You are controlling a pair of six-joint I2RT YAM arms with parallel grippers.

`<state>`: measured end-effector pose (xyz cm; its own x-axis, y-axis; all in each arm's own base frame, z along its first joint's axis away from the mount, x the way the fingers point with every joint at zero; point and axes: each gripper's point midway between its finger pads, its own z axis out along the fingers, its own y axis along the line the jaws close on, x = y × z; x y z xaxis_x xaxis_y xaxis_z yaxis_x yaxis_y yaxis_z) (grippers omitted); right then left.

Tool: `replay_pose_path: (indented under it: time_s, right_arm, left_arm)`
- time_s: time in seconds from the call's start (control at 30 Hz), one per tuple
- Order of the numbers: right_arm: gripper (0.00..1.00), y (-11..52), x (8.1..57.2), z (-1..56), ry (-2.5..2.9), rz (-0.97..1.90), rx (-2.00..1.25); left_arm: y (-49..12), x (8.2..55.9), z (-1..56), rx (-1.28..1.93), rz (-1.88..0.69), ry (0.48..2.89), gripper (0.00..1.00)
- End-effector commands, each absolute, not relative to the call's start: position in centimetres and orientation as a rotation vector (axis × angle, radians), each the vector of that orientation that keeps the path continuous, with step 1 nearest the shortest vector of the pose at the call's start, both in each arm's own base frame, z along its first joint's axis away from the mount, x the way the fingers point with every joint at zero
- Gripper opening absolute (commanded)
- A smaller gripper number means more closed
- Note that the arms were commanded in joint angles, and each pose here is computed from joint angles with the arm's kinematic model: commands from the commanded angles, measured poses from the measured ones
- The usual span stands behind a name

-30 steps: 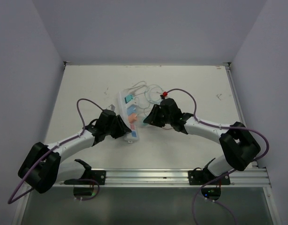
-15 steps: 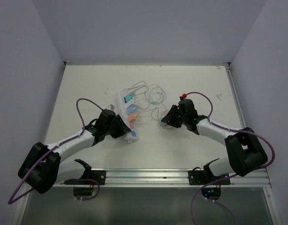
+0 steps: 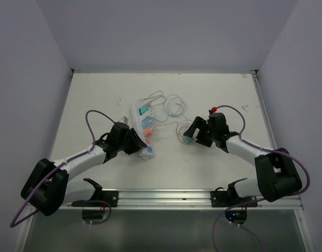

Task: Pull the plug off the socket

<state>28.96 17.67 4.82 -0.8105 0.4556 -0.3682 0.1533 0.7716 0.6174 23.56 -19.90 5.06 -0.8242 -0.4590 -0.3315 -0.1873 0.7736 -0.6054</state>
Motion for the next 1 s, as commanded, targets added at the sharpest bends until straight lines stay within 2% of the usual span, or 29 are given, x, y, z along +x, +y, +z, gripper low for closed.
replay_pose_path:
  time_s: [0.0, 0.1, 0.27, 0.5, 0.7, 0.97]
  right_arm:
    - [0.92, 16.4, 29.3, 7.8, 2.396, 0.707, 0.365]
    - [0.94, 15.2, 29.3, 8.9, 2.365, 0.638, 0.374]
    - [0.94, 16.3, 29.1, 12.1, 2.256, 0.740, 0.369]
    - [0.93, 25.0, 28.4, 14.9, 2.208, 0.933, 0.114]
    - [0.91, 31.1, 29.1, 14.9, 2.204, 1.032, 0.099]
    - [0.87, 36.1, 30.9, 13.5, 2.230, 1.055, 0.118]
  left_arm:
    - [-18.8, 23.0, 3.6, -0.454, -0.706, 2.532, 0.00]
    - [-19.0, 23.2, 3.8, -0.450, -0.713, 2.526, 0.00]
    - [-19.1, 23.3, 3.9, -0.445, -0.723, 2.527, 0.00]
    - [-19.2, 23.2, 3.9, -0.441, -0.730, 2.528, 0.00]
    - [-19.3, 23.0, 3.9, -0.438, -0.744, 2.528, 0.00]
    - [-19.7, 22.9, 4.2, -0.438, -0.781, 2.524, 0.00]
